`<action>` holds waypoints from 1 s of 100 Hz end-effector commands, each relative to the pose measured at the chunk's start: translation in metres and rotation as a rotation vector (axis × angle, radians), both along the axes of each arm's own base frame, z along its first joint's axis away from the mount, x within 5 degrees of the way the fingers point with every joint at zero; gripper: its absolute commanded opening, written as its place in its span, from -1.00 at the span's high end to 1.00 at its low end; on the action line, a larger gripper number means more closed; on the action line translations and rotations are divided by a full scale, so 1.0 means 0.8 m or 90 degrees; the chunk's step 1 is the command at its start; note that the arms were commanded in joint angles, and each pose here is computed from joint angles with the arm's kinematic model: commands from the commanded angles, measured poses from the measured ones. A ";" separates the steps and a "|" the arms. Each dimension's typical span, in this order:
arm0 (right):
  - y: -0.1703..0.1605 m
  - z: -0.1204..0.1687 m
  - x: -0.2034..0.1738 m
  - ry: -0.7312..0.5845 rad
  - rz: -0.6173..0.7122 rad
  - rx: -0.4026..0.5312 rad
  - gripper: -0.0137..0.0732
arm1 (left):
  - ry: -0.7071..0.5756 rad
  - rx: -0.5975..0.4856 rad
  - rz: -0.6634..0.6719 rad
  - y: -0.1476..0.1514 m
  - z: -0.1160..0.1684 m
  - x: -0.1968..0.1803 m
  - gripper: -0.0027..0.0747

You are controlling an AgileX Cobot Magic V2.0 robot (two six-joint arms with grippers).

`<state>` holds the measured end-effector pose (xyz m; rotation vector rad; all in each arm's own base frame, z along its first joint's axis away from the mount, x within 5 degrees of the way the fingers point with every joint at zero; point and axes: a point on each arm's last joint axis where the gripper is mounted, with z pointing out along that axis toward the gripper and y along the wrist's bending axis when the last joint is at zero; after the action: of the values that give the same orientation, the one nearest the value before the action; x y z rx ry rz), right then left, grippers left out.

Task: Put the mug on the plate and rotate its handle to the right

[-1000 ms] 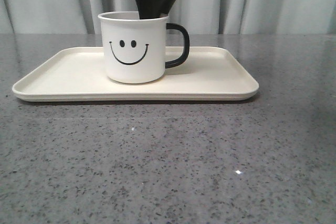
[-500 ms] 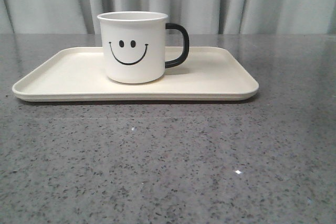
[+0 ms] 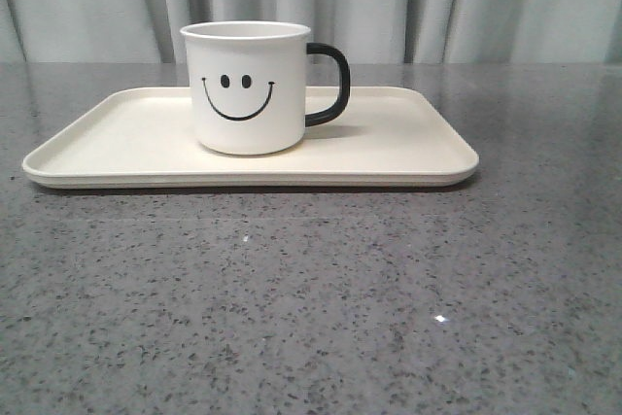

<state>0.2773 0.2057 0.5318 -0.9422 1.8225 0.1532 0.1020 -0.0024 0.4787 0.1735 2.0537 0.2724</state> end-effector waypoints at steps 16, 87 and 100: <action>-0.072 0.084 -0.070 -0.163 -0.070 0.079 0.93 | -0.031 -0.003 0.004 0.003 0.009 -0.002 0.98; -0.258 0.155 -0.270 -0.317 -0.248 0.219 0.95 | -0.031 -0.007 0.000 0.002 0.009 -0.002 0.98; -0.292 0.156 -0.308 -0.354 -0.275 0.240 0.95 | -0.031 -0.012 -0.004 0.001 0.009 -0.002 0.98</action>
<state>0.0516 -0.0071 0.6513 -0.3408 1.4503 0.0015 0.1019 -0.0030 0.4784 0.1753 2.0567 0.2645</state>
